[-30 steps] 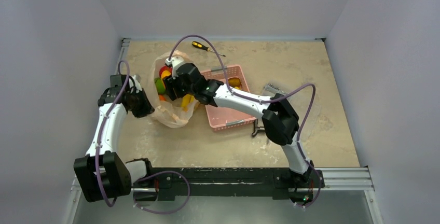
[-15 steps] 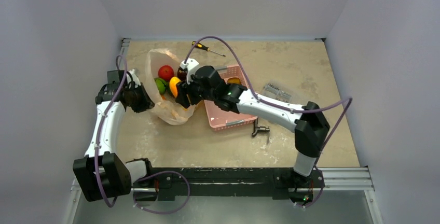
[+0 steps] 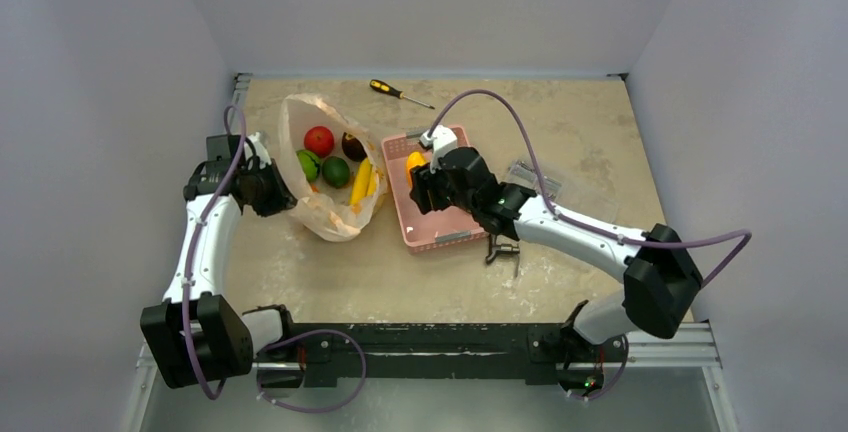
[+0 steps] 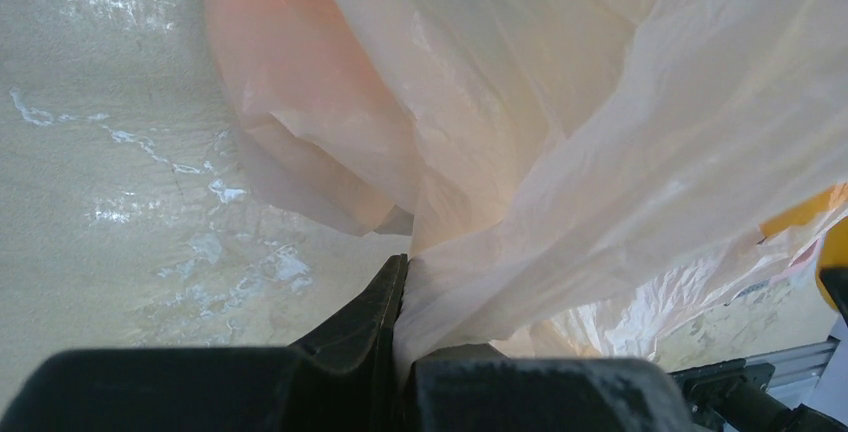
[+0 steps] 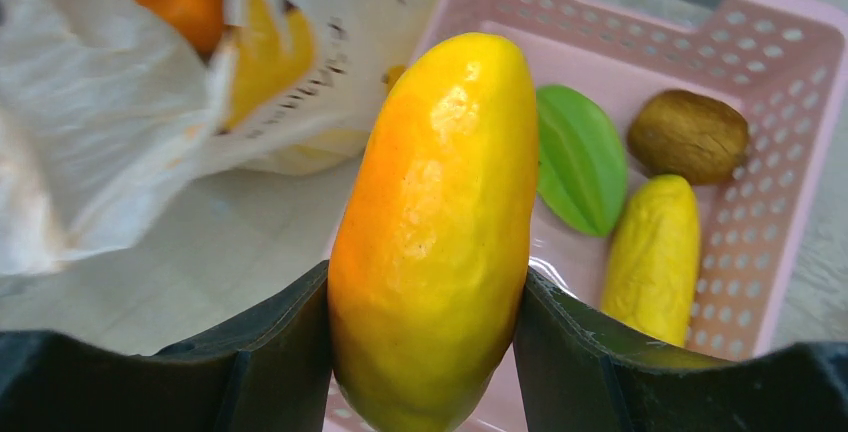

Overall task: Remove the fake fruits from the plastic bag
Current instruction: Place the fake fruit in the bin.

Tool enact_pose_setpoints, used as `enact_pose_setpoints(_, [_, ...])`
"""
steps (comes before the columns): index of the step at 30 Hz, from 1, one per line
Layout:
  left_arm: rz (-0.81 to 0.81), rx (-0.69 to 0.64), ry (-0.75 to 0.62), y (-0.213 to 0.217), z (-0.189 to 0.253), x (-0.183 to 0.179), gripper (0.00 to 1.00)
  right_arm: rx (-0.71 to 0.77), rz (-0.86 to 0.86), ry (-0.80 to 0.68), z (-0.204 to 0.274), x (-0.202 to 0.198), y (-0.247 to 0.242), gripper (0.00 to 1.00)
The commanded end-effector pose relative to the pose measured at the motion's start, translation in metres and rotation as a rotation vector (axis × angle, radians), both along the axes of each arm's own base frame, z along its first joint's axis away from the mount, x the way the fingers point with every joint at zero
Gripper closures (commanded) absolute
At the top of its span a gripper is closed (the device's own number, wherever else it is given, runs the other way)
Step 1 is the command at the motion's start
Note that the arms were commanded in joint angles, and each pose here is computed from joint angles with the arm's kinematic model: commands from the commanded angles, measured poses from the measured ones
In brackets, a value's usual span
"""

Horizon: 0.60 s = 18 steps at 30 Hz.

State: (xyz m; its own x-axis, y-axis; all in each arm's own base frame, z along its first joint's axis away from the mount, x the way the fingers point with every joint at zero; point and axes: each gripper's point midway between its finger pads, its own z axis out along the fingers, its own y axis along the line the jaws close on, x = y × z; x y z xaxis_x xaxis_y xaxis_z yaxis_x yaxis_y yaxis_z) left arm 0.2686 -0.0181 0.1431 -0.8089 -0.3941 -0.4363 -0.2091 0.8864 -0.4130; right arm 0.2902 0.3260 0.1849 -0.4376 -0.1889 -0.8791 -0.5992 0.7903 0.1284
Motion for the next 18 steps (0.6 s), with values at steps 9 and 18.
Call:
enact_pose_setpoints(9, [-0.018,-0.004,-0.043,-0.001,0.004,0.004,1.0,-0.063,-0.035,0.163,-0.068,0.039,0.017,1.0])
enact_pose_setpoints(18, [-0.028,-0.006,-0.044,-0.004,0.003,0.003,1.0,-0.103,-0.102,0.178,-0.085,0.061,0.025,0.71])
